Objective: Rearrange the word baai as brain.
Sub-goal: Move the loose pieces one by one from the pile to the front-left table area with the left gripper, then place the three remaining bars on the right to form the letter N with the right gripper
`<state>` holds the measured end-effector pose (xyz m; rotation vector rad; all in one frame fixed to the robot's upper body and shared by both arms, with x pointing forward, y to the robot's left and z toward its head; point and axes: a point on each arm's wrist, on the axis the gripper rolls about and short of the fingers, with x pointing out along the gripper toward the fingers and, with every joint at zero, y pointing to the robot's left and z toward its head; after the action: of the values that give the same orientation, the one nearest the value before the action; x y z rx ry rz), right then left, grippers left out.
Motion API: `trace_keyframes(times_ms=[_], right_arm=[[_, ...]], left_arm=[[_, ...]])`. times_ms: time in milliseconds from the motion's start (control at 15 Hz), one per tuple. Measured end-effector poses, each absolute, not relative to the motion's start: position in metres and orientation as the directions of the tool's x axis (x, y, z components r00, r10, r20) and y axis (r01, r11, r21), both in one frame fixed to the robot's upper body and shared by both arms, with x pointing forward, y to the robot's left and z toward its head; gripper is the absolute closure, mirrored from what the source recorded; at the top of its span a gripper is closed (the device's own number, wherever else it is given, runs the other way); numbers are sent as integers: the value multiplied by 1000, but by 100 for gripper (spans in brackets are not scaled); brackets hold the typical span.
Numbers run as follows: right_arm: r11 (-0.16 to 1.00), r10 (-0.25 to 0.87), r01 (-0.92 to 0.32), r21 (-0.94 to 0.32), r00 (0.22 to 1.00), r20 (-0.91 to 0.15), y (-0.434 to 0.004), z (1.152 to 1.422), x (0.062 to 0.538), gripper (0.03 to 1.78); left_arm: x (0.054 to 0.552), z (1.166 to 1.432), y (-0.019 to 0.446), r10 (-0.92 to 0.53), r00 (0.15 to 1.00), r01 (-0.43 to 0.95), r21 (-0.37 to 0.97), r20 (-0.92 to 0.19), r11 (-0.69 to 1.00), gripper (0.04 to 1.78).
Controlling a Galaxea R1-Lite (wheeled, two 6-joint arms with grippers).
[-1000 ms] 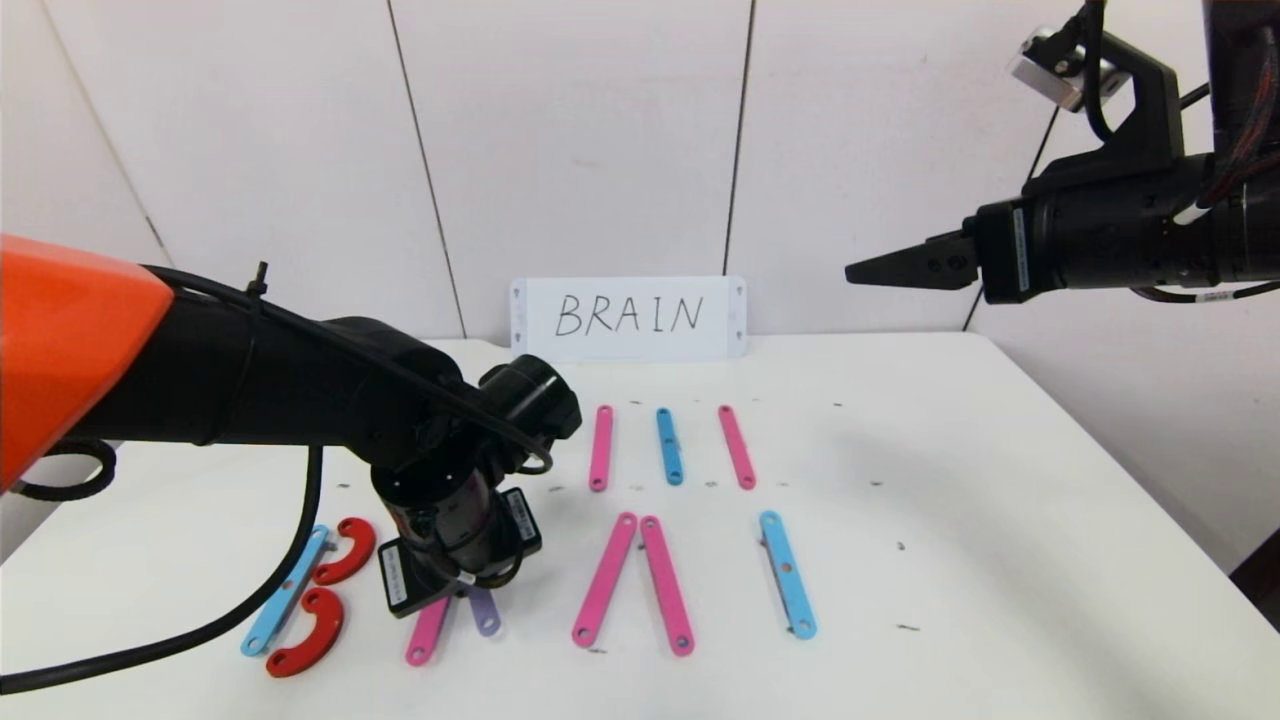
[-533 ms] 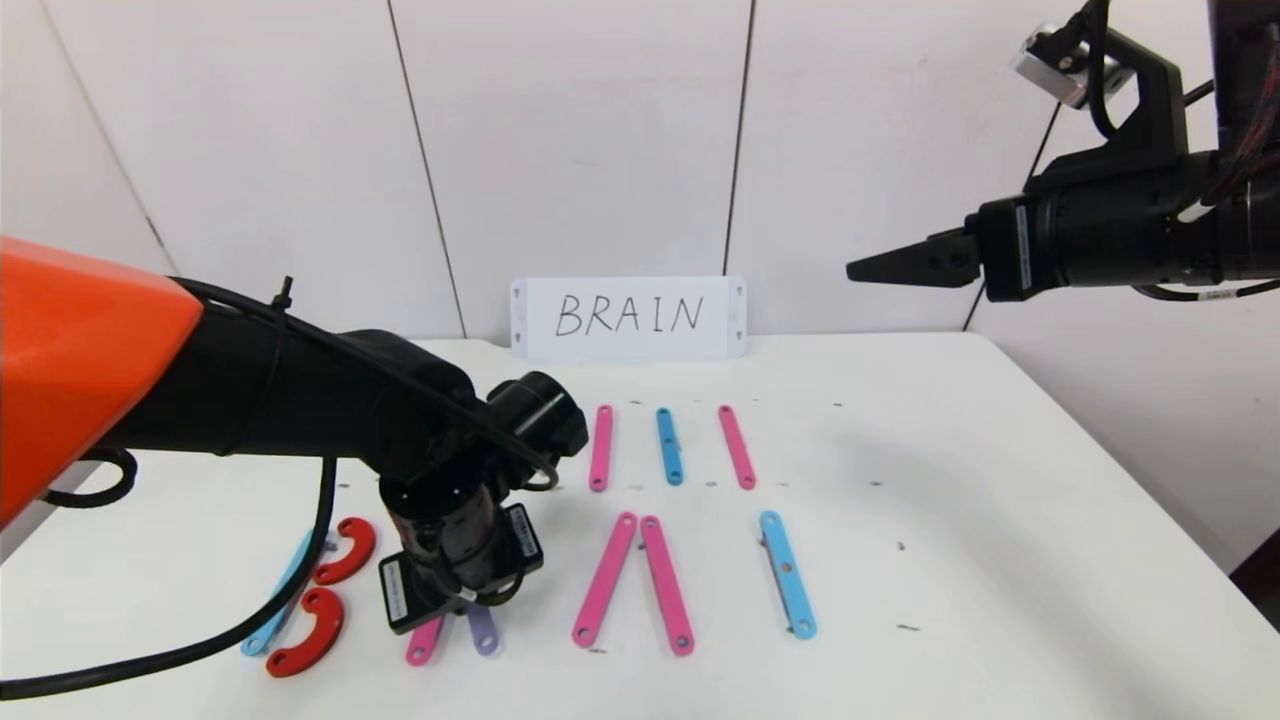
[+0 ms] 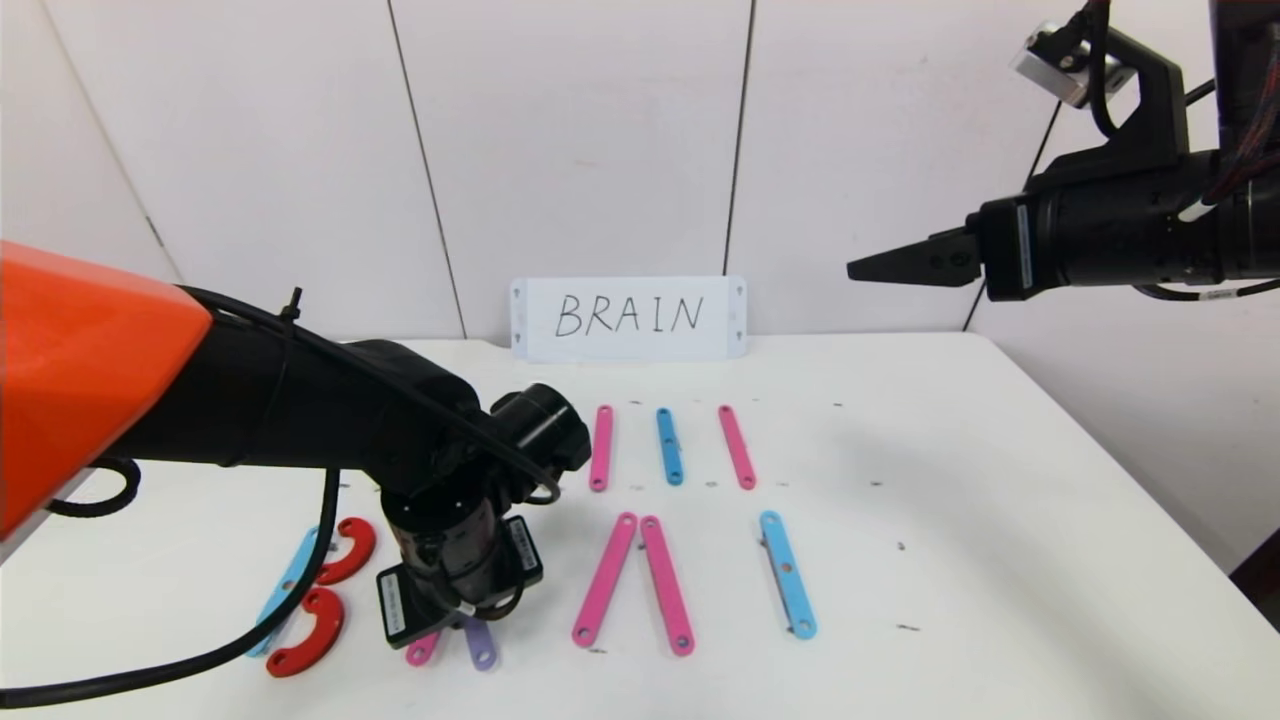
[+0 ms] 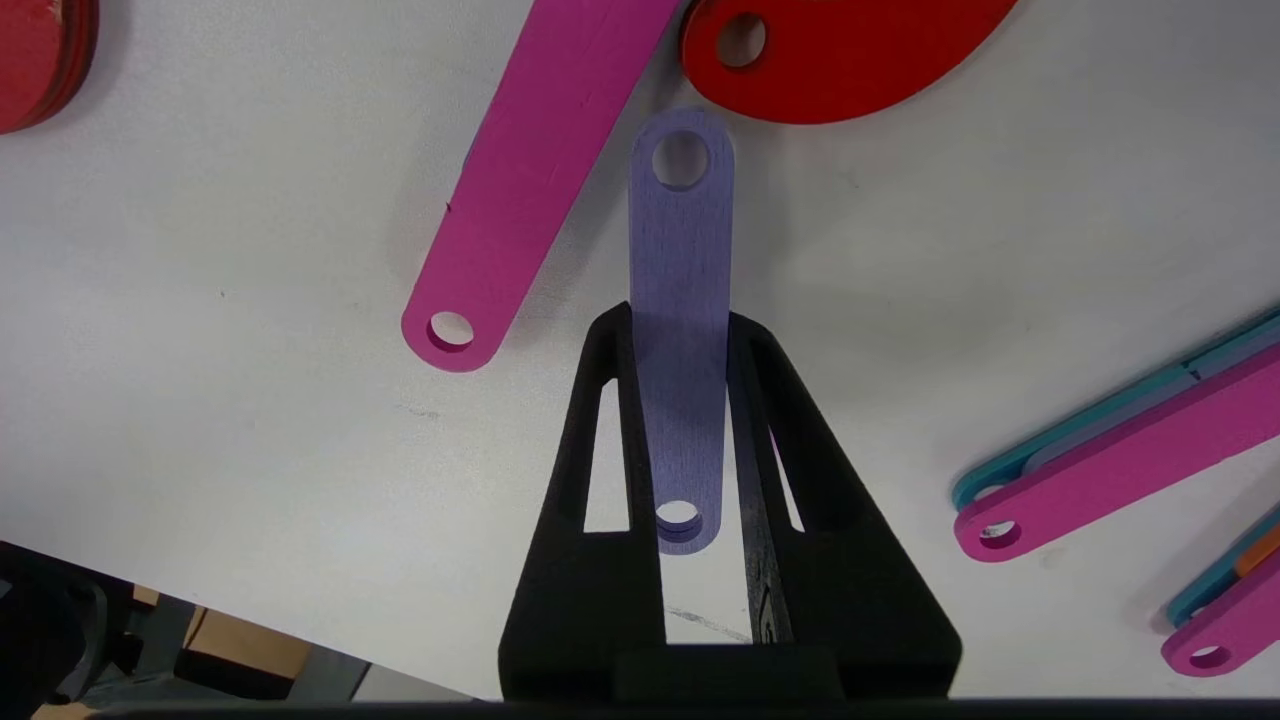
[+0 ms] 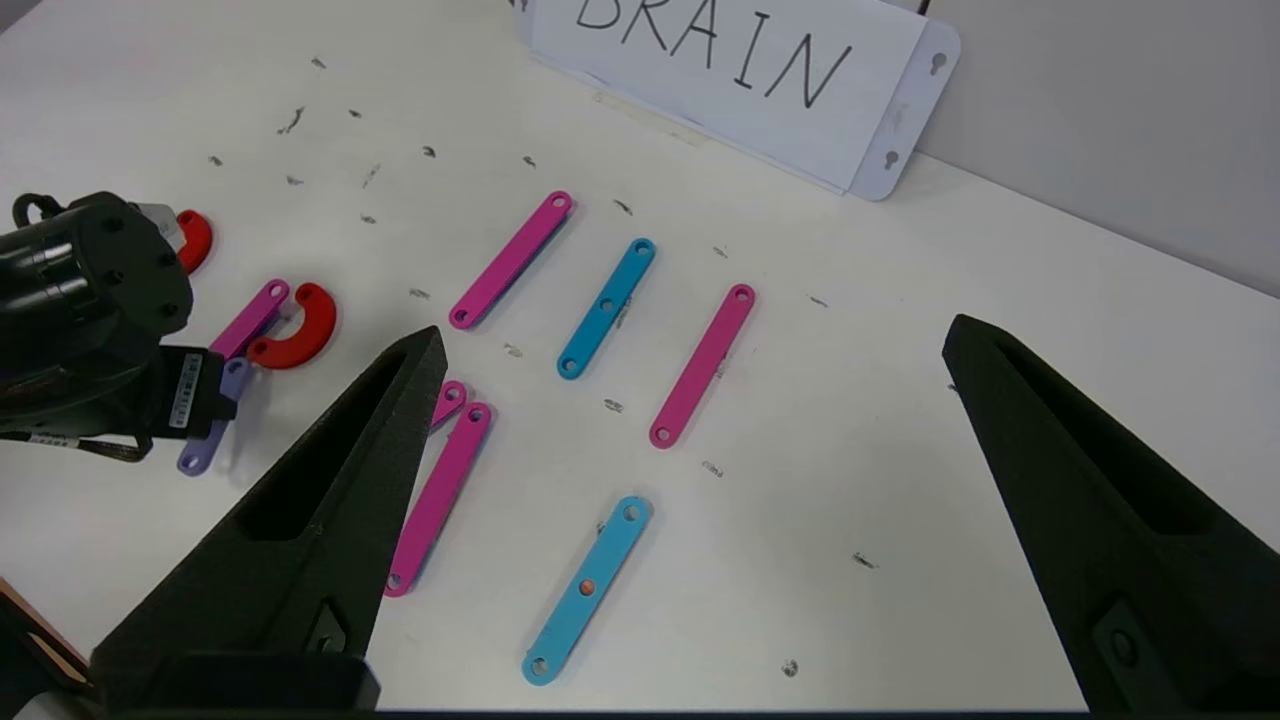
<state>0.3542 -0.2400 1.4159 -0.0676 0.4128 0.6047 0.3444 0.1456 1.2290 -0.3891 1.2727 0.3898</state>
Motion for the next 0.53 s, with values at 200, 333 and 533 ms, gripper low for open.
trace_keyframes(times_ms=[200,333,533], right_arm=[[823,538,-565,58,744,-396,-240,1416,354,7],[823,538,-565,58,743,-397,-240,1416,354,7],[823,538,-565,59,743,-398,-240,1415,354,7]], left_arm=[[344,1228,146,68,246,-489,-63,-967,870,156],[345,1228,146,75,249,-490,-58,-966,870,153],[345,1227,145,76,249,-491,-58,-965,869,131]])
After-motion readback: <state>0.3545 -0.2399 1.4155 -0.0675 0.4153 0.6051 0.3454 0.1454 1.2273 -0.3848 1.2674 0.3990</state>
